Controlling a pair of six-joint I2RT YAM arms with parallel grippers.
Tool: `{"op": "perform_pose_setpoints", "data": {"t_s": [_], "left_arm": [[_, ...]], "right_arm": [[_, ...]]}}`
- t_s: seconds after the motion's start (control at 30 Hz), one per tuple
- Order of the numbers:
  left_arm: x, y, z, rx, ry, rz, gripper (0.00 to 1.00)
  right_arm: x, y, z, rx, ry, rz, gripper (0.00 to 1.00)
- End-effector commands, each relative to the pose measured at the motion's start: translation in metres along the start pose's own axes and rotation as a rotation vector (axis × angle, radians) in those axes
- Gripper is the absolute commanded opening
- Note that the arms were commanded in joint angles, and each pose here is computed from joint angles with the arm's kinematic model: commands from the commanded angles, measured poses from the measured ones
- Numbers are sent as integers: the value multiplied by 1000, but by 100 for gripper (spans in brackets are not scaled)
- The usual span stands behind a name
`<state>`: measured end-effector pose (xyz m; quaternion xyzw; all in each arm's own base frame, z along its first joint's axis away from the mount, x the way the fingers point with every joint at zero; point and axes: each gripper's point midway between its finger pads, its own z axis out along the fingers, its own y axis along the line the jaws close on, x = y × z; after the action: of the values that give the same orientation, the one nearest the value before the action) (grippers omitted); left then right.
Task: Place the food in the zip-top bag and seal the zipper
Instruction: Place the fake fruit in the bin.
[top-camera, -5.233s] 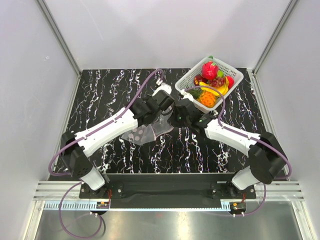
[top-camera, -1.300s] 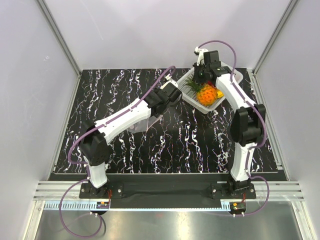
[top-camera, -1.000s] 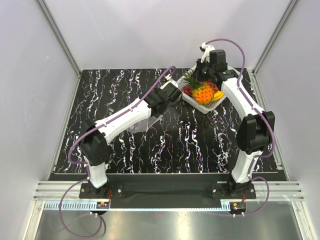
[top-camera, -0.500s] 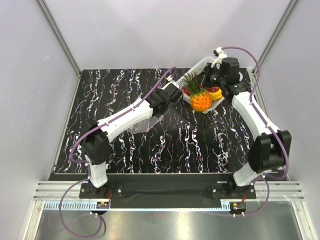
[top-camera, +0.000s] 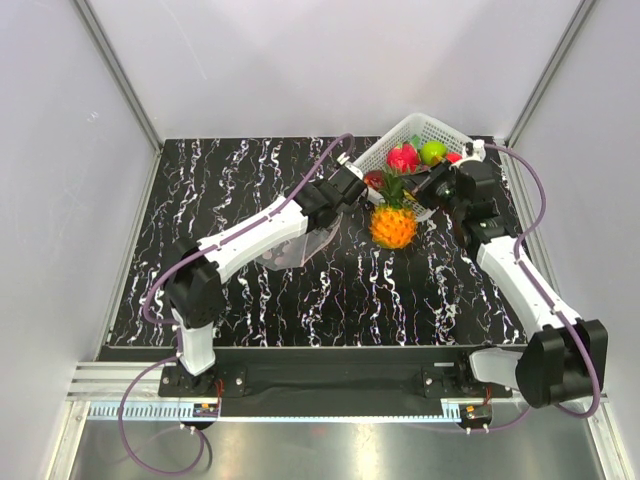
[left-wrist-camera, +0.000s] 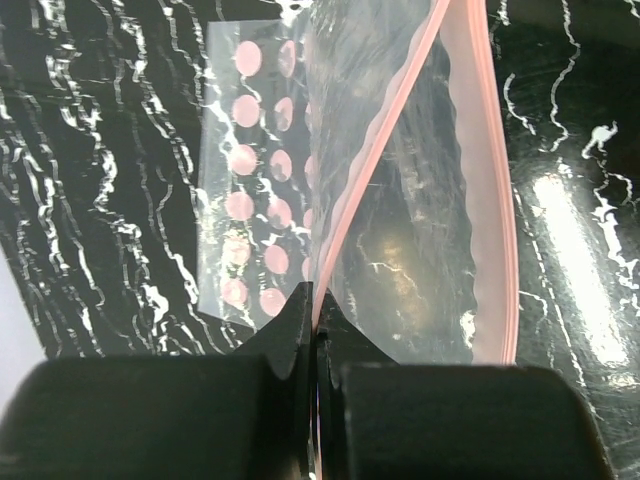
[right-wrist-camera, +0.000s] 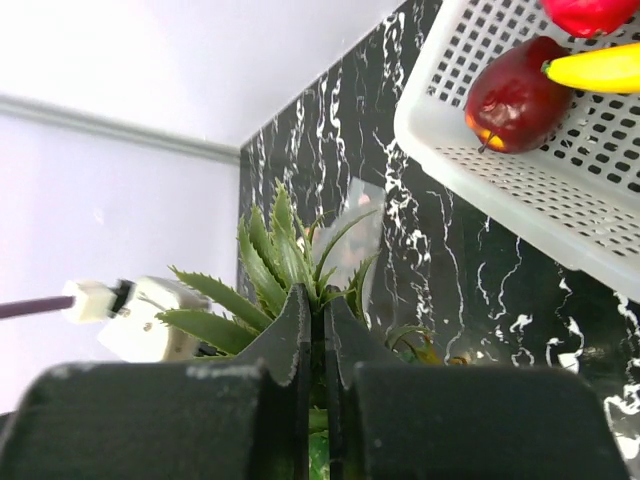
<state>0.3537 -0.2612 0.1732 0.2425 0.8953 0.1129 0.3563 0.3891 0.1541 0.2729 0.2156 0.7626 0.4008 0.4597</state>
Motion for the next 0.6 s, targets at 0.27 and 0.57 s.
{"op": "perform_pose_setpoints", "data": {"t_s": [0.27,0.57], "left_arm": [[-19,-7,1,35,-41,-61,0],[-18,-7,-2,39,-36,-61,0]], "right_arm": [[-45,-25,-10,271,-232,253,0],[-90,-59,31,325,-277,477,0]]}}
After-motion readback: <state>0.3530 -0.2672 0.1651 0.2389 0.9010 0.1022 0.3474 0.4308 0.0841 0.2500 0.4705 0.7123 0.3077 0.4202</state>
